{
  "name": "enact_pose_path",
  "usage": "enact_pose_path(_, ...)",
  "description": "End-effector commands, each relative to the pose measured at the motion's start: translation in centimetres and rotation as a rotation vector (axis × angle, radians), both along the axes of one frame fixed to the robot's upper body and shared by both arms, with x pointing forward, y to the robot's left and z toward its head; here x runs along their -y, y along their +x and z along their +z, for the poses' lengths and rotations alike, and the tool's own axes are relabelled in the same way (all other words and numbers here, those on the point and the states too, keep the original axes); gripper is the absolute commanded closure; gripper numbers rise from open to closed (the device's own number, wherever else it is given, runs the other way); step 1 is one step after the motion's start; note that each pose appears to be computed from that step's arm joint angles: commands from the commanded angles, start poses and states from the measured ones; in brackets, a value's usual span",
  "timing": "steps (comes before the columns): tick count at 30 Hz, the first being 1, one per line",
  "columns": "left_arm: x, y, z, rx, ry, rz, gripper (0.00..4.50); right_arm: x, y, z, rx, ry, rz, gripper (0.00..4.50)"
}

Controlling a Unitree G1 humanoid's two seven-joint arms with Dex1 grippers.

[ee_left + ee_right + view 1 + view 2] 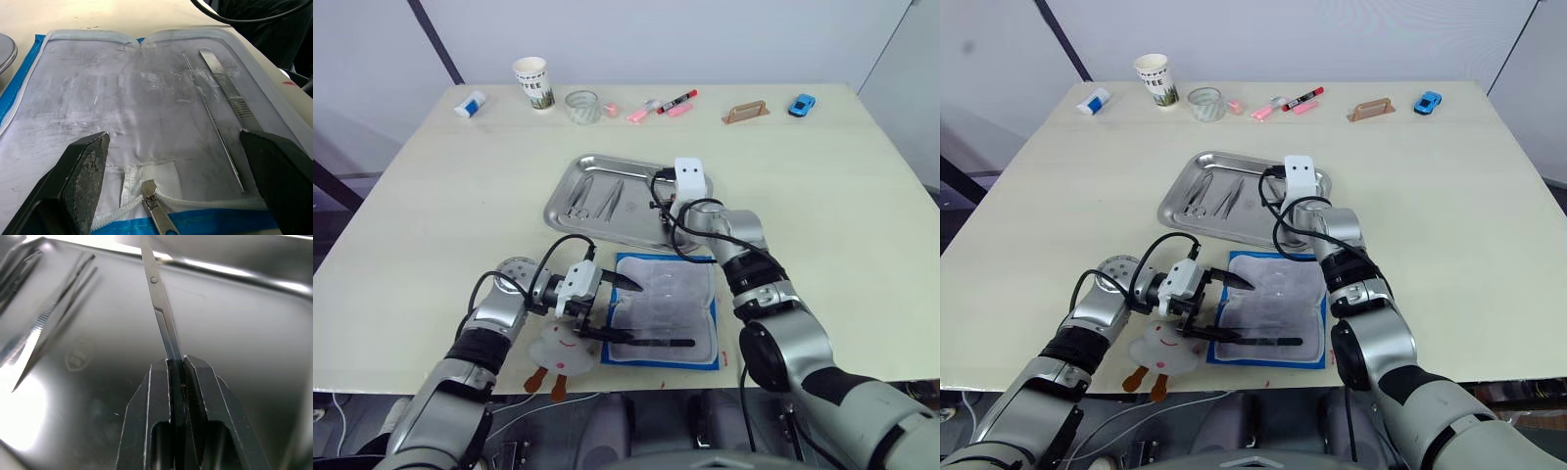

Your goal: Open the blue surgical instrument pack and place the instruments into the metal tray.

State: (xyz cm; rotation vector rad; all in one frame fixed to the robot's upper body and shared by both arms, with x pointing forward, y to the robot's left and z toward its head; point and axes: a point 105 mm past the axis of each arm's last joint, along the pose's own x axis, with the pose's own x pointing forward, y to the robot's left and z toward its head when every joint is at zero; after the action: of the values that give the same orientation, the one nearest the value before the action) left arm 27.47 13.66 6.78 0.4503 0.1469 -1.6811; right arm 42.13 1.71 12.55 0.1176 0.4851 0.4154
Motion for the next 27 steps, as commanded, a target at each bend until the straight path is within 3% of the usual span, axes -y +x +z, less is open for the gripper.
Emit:
enact_pose_path(1,-0.5,-1.2,-1.9,-0.086,0.067,-0.028,0.0,-5.4,-1.8,2.7,0.056,0.071,0.163,4.32)
enact_pose_path(13,-0.6,-1.3,-1.9,-0.088,0.069,-0.029,0.0,-5.8,-2.8,2.0,0.038,0.059,0.226,4.32)
enact_pose_path(15,-0.6,-1.3,-1.9,-0.088,0.071,-0.029,0.0,-5.7,-2.8,2.1,0.043,0.061,0.224,3.57)
enact_pose_path(16,-0.6,-1.3,-1.9,-0.089,0.072,-0.029,0.0,-5.7,-2.8,2.2,0.045,0.063,0.225,3.46)
enact_pose_path(19,-0.7,-1.3,-1.9,-0.089,0.074,-0.028,0.0,-5.7,-2.8,2.2,0.047,0.071,0.224,2.2)
enact_pose_path(23,-0.7,-1.3,-1.9,-0.09,0.076,-0.028,0.0,-5.9,-2.9,2.8,0.082,0.084,0.237,0.08)
enact_pose_path(27,-0.7,-1.2,-2.0,-0.09,0.077,-0.028,0.0,-6.1,-3.3,4.3,0.162,0.098,0.288,0.08)
